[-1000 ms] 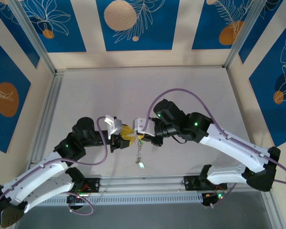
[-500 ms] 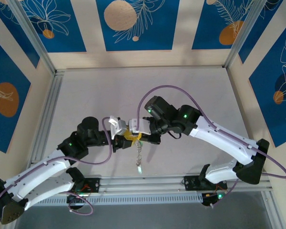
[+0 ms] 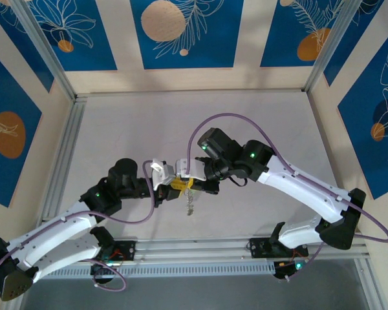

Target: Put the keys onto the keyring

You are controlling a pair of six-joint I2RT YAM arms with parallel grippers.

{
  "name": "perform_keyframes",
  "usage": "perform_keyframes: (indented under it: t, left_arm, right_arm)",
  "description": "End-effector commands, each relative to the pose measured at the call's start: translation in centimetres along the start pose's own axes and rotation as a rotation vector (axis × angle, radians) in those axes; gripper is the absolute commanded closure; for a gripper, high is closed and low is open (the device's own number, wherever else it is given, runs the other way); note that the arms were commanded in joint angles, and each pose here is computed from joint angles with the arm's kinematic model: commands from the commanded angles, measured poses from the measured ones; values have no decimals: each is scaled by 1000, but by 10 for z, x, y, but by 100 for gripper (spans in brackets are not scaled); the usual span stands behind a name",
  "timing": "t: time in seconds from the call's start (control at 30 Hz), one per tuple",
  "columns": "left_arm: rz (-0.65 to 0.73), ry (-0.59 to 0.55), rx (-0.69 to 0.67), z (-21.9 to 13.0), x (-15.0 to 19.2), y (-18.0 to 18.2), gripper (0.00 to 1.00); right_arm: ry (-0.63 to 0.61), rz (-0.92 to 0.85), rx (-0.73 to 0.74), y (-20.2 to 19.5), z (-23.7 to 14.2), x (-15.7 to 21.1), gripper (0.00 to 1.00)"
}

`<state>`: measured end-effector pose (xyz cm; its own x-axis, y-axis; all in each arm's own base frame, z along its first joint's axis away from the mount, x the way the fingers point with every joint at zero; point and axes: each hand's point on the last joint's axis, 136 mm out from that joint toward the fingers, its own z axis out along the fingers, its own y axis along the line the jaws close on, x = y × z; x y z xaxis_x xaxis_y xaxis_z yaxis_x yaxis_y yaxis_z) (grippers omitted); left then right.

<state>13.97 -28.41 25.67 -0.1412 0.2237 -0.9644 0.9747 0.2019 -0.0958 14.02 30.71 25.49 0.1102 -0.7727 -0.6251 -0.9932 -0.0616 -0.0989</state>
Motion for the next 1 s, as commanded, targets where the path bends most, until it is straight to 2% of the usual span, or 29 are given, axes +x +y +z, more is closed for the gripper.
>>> perform_keyframes:
  t: [0.0,0.1,0.2,0.43,0.57,0.7,0.87,0.97]
  left_arm:
    - [26,-10,-14,0,-10,1,85]
    - [29,-4,-15,2,-8,2,85]
    - [30,2,-7,5,-7,2,99]
    - [55,-45,-10,-1,-16,-2,100]
    - [71,-77,-19,-9,-23,-4,100]
    - [78,-98,5,-10,-26,-10,100]
    - [87,-123,14,-12,-31,-12,100]
    - [88,-140,22,-13,-34,-14,100]
  right_arm:
    - [-72,-35,-35,7,-11,-19,100]
    - [-81,-48,-45,11,-10,-20,100]
    - [-86,-62,-49,14,-10,-22,100]
    - [-134,-60,-49,23,-17,-26,100]
    - [-214,9,-70,28,-24,-21,85]
    - [-290,90,-91,28,-30,-13,80]
    - [-367,136,-132,33,-34,-8,68]
    - [-389,161,-138,30,-33,-6,67]
